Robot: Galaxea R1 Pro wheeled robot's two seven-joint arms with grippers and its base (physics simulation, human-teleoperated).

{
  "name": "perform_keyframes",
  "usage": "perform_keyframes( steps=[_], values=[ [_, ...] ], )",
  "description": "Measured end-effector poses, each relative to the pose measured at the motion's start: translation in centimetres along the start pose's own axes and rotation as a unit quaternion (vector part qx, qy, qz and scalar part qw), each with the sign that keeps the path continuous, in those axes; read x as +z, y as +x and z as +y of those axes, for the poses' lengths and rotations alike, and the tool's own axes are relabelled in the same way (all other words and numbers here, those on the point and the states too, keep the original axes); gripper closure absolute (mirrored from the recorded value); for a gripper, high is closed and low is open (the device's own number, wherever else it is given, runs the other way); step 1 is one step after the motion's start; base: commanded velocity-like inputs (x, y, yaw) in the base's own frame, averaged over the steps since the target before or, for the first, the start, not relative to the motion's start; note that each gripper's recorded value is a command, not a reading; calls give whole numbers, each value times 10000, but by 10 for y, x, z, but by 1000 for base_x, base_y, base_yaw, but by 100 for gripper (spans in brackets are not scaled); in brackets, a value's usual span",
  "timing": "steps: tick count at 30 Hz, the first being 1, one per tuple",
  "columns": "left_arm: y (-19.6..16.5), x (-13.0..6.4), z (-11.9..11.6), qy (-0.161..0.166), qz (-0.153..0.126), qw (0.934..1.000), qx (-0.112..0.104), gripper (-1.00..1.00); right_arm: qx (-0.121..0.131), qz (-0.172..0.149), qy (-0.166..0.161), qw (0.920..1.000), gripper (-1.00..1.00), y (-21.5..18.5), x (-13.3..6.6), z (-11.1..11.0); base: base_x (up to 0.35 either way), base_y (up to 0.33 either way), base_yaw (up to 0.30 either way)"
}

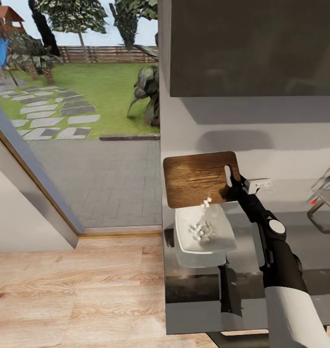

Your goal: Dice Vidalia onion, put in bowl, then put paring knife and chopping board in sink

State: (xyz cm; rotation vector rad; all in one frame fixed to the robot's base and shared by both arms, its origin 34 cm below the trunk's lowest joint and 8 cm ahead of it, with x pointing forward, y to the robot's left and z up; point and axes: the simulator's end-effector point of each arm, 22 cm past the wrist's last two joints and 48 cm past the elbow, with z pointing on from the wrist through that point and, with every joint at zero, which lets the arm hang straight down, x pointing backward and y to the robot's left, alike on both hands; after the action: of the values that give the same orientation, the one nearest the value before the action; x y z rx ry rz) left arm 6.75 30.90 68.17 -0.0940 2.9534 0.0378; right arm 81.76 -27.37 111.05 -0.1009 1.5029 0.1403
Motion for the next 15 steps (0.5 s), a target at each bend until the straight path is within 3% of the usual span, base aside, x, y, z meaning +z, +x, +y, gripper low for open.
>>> perform_keyframes(
  steps=[11,15],
  values=[
    [1,0,0,2,3,10000,0,-100,-1,61,46,10000,100,2,0,-2,0,0,0],
    [2,0,0,0,13,10000,0,-100,217,630,119,9977,100,18,-2,-5,0,0,0]
  ],
)
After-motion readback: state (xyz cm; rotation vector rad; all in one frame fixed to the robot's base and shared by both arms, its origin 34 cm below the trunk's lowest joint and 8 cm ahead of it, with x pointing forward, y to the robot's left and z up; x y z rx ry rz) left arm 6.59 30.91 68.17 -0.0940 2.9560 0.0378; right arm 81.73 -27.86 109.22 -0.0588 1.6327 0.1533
